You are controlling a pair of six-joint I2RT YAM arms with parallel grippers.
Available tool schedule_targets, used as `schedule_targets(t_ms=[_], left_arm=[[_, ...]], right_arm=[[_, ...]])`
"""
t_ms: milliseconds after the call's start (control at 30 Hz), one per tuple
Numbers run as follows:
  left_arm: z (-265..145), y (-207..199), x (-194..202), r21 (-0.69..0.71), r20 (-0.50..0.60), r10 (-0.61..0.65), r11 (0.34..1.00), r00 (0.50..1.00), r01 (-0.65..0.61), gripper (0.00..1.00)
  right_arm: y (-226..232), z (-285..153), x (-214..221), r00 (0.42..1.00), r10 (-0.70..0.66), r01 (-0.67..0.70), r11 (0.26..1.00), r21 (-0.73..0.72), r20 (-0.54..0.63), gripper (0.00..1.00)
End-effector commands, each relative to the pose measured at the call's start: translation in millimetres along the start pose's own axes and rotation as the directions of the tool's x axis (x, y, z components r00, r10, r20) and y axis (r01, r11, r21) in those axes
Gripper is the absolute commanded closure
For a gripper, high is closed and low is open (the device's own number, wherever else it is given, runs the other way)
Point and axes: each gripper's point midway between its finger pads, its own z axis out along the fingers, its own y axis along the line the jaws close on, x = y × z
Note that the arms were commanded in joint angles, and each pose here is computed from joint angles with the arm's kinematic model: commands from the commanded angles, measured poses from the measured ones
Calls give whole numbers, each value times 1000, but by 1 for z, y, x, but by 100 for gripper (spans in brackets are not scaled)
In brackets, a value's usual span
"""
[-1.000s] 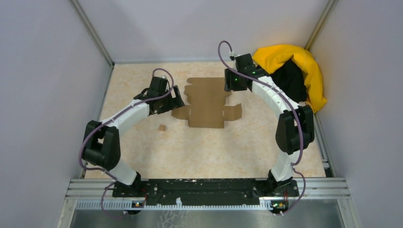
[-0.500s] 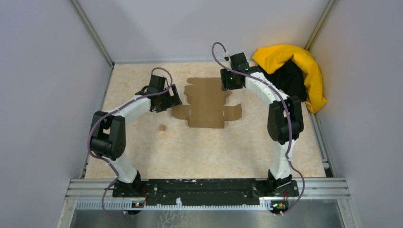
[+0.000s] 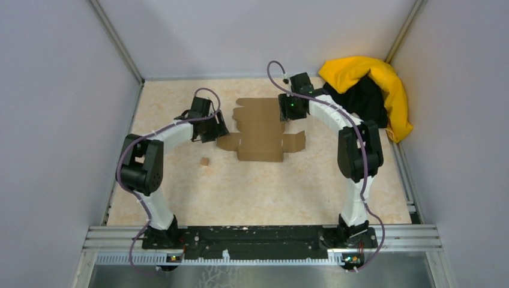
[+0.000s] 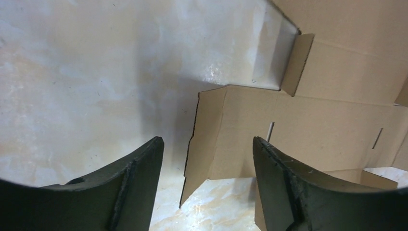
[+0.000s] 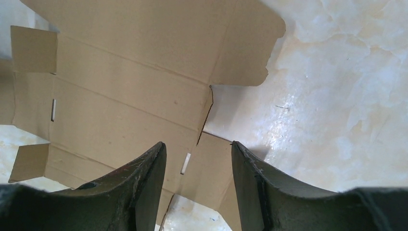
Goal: Fold the paper box
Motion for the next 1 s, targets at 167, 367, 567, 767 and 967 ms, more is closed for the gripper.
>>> schedule_targets(t_ms=[167, 367, 567, 767, 967], left_arm=[[11, -2, 7, 37, -38, 23, 999, 999, -21, 56], [17, -6, -2, 39, -46, 67, 997, 997, -65, 99], [28, -17, -23, 71, -37, 207, 976, 978, -204, 100], [27, -42, -63, 125, 33, 362, 923, 932, -363, 100], [11, -58, -90, 149, 100, 522, 834, 847, -531, 100]], right_arm=[[5, -16, -40, 994, -9, 11, 1000, -19, 112, 48], [-4, -9, -53, 993, -1, 4, 1000, -25, 119, 48], [-18, -13, -62, 989, 48, -35, 995, -90, 137, 48], [-22, -20, -58, 988, 54, -40, 994, -98, 143, 48], [-23, -31, -55, 985, 40, -24, 995, -98, 166, 48]])
